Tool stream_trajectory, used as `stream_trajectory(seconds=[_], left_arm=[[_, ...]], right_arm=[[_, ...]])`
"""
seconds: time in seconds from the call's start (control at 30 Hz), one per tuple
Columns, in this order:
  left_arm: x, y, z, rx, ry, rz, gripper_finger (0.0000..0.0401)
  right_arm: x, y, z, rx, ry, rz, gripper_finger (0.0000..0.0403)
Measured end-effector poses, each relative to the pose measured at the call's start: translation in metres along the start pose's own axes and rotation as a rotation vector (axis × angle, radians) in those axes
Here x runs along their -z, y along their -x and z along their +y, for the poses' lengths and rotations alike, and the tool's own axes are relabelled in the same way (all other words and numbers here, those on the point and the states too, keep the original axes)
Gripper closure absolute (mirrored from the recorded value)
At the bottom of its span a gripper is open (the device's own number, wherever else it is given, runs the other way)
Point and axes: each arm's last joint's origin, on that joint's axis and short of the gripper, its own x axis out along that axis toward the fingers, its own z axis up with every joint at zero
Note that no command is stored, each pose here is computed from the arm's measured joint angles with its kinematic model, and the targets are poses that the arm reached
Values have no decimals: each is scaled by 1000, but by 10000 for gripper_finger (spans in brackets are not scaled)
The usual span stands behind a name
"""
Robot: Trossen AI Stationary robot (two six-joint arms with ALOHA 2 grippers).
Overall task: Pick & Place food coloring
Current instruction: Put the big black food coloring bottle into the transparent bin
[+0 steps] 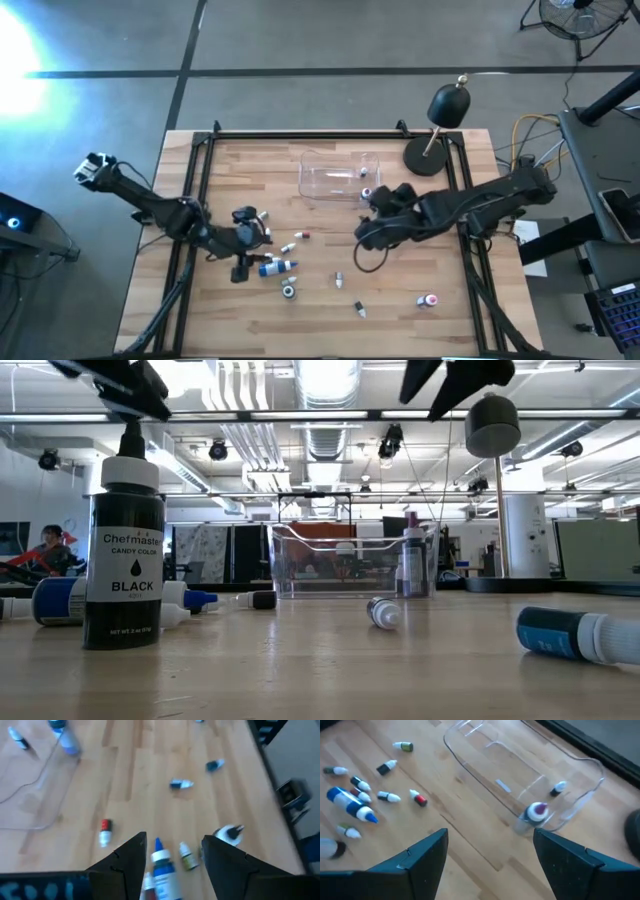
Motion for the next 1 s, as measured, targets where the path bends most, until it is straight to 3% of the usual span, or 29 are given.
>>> stream_trajectory(seconds=[0.33, 0.47, 0.7, 1.0], left_arm=[[-7, -29, -47, 54, -45, 116, 234], [-13, -40, -60, 56, 1, 132, 234], [-4, -67, -70, 51, 62, 234, 234], [7, -84, -75, 54, 26, 307, 234]], right_arm=[[5, 13, -20, -25, 120, -2, 117], [8, 12, -23, -24, 165, 9, 117], [9, 11, -24, -27, 199, 25, 117], [11, 11, -25, -33, 205, 54, 117]])
